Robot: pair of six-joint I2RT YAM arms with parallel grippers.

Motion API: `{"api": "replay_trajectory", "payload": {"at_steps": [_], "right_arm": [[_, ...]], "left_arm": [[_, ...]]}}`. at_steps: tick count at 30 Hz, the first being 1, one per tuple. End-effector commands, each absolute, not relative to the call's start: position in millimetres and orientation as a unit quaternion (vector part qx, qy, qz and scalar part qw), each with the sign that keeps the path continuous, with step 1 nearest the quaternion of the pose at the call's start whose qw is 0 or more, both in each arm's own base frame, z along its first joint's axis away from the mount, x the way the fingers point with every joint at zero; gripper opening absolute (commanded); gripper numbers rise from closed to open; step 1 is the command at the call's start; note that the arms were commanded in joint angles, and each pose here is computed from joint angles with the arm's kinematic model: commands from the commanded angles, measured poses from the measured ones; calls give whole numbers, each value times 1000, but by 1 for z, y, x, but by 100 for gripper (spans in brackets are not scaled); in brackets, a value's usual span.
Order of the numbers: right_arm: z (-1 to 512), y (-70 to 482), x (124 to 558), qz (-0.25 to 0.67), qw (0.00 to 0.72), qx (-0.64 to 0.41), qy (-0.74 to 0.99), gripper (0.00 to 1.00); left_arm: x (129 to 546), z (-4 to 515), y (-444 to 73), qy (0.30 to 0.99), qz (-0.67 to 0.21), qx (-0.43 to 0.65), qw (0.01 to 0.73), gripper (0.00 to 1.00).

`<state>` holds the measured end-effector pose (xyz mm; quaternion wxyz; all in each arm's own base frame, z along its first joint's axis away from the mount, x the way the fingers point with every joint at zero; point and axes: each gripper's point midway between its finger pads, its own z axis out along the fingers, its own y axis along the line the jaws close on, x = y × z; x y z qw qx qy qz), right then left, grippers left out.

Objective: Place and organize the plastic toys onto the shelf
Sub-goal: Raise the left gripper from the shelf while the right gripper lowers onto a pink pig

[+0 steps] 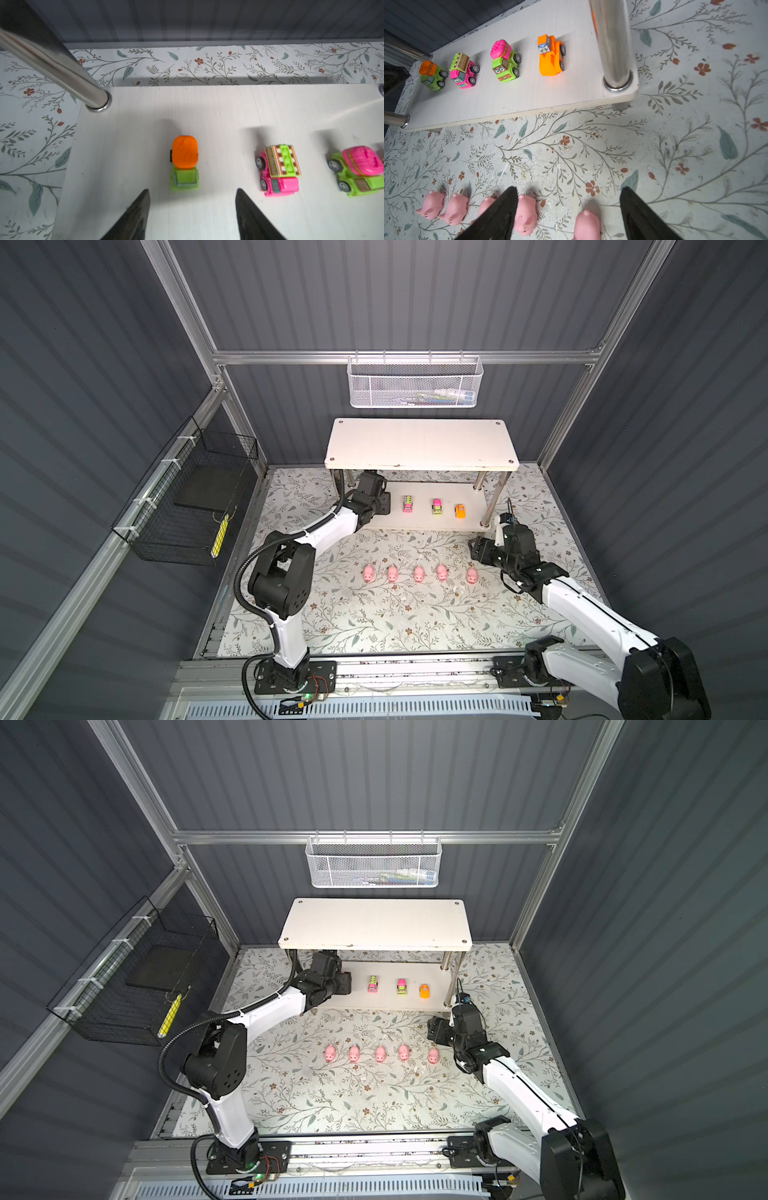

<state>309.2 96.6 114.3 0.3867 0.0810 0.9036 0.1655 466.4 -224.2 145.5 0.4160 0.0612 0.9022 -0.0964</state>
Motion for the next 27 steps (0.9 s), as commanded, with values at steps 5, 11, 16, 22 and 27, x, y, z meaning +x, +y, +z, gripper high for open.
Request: {"api": "replay_trajectory", "payload": {"at_steps": [5,11,16,22,27], "right_arm": [[90,95,297,166,351,98,916,79],[73,97,288,167,329,101,924,79],[61,100,283,163,311,99,931,80],[47,108,277,158,289,89,940,80],[36,114,270,151,272,85,947,80]], "left_arm": [[450,156,-226,893,-148,43,423,66],[439,160,-232,888,-153,53,430,67],[430,169,-238,883,-155,62,438,68],[419,181,-243,877,-156,69,449,69],[411,189,-244,873,-156,73,456,70]]}}
